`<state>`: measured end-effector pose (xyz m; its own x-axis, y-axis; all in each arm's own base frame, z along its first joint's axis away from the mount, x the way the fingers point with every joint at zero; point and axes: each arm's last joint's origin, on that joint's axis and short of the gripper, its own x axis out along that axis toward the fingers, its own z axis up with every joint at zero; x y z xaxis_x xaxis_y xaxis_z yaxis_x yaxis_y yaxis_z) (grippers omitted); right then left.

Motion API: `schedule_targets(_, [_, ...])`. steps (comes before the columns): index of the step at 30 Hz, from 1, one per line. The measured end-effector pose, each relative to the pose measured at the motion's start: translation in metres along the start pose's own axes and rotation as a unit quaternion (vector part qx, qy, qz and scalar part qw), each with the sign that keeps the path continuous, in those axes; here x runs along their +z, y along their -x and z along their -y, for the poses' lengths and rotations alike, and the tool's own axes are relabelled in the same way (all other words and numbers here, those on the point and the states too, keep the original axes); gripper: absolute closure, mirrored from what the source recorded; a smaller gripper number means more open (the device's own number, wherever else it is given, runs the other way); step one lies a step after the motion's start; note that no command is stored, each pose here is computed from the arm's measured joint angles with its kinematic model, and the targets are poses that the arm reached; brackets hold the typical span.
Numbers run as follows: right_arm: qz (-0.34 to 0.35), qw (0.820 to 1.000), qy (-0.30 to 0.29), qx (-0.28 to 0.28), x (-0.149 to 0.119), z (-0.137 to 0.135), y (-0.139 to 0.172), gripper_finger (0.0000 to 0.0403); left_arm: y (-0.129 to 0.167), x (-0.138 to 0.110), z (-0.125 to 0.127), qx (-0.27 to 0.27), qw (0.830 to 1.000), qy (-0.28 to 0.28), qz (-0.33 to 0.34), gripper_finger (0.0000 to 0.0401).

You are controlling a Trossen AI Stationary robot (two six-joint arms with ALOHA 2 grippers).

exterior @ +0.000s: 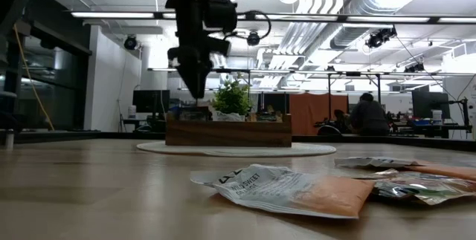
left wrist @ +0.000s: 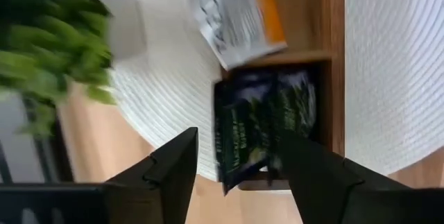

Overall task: Pick & Place Tea
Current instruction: Put the white orange tea bag into the middle section of the wooden organizer

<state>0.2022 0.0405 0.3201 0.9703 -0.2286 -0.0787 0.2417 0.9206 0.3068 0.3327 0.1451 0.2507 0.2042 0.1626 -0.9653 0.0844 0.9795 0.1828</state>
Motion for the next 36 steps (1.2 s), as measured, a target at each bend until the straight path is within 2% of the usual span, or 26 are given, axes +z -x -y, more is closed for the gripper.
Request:
schedule_targets(9, [0.000, 1.000, 0.000, 0.000, 0.000, 0.000, 0.000, 0.0150, 0.060, 0.018, -0.016, 0.038, 0.997, 0.041, 0.048, 0.0197])
schedule_targets(14, [0.000, 1.000, 0.000, 0.000, 0.000, 0.000, 0.000, 0.0150, 0.096, 0.019, -0.017, 0.004, 0.994, 0.082, 0.074, 0.0197])
schedule_targets(18, [0.000, 1.000, 0.004, 0.000, 0.000, 0.000, 0.000, 0.0150, 0.128, 0.011, -0.013, -0.013, 0.991, 0.108, 0.079, 0.0197])
schedule_targets(23, [-0.002, 1.000, 0.008, 0.005, 0.000, 0.000, 0.000, 0.0150, 0.163, -0.003, -0.001, -0.008, 0.988, 0.117, 0.101, 0.0197])
schedule_targets(27, [-0.005, 1.000, 0.010, 0.014, 0.000, -0.001, 0.000, 0.0150, 0.190, -0.017, 0.013, -0.009, 0.981, 0.146, 0.129, 0.0197])
schedule_targets(31, [-0.007, 1.000, 0.012, 0.019, -0.001, -0.001, 0.000, 0.0150, 0.218, -0.030, 0.036, -0.010, 0.972, 0.160, 0.170, 0.0197])
schedule_targets(36, [-0.012, 0.999, 0.018, 0.029, -0.001, -0.002, 0.000, 0.0150, 0.238, -0.036, 0.063, 0.018, 0.967, 0.165, 0.192, 0.0197])
